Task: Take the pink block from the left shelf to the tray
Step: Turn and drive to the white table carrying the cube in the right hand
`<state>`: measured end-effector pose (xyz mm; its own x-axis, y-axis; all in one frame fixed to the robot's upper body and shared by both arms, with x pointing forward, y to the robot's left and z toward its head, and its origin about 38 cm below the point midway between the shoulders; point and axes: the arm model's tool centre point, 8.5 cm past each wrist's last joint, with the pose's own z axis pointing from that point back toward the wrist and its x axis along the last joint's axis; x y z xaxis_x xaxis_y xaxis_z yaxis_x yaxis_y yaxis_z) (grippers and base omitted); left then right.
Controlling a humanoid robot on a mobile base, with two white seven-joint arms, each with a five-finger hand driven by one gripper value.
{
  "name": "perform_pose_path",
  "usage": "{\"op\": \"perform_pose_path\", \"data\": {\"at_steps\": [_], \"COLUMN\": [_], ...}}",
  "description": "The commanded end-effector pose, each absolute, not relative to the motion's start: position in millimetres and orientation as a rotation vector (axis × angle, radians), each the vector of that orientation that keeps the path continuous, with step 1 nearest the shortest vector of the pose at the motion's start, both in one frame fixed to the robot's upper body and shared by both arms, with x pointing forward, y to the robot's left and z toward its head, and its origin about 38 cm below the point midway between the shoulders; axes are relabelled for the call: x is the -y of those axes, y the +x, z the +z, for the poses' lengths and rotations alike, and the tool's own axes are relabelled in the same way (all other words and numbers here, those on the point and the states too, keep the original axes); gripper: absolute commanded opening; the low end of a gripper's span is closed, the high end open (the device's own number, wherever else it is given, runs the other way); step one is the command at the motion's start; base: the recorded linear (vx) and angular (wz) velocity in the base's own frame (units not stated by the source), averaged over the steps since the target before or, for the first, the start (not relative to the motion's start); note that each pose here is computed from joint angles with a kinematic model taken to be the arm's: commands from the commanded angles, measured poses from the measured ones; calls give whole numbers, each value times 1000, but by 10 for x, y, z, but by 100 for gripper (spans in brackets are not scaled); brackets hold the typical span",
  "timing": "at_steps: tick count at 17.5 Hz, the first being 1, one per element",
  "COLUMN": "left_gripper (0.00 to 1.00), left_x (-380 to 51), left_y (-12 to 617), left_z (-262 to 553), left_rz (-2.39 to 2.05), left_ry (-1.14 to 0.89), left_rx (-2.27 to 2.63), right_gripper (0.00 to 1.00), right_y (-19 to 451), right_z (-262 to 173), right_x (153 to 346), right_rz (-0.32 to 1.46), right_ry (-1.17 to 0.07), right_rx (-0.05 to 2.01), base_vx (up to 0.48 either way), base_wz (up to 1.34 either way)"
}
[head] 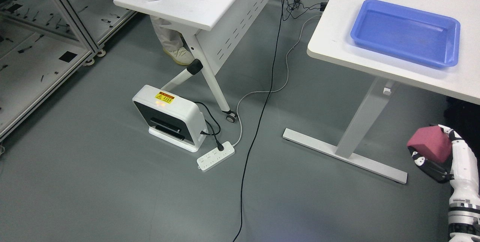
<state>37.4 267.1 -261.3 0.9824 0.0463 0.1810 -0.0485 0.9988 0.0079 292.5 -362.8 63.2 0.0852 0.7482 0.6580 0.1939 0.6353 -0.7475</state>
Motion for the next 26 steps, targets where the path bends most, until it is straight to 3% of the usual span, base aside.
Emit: {"op": "perform_pose_path", "data": {"at_steps": [1, 17, 26], "left_gripper": [100, 100, 100], "left_x": [-2784, -2784, -2784], "left_y": [315, 315, 315], "left_z": [-2606, -2606, -2606], "left_rz": [45, 45, 45], "left_ry": [31, 31, 31], "left_rx": [174, 174, 174], "right_gripper": [3, 3, 4], "right_y": [2931, 2938, 2944], "right_z": [611, 621, 702], "right_x": [3584, 3584, 3612], "right_rz": [496, 487, 385], "right_ry": [-828, -831, -784], "right_rx": [1459, 1464, 1524], "base_vx": [354, 308, 240], "base_wz": [-171, -154, -9]}}
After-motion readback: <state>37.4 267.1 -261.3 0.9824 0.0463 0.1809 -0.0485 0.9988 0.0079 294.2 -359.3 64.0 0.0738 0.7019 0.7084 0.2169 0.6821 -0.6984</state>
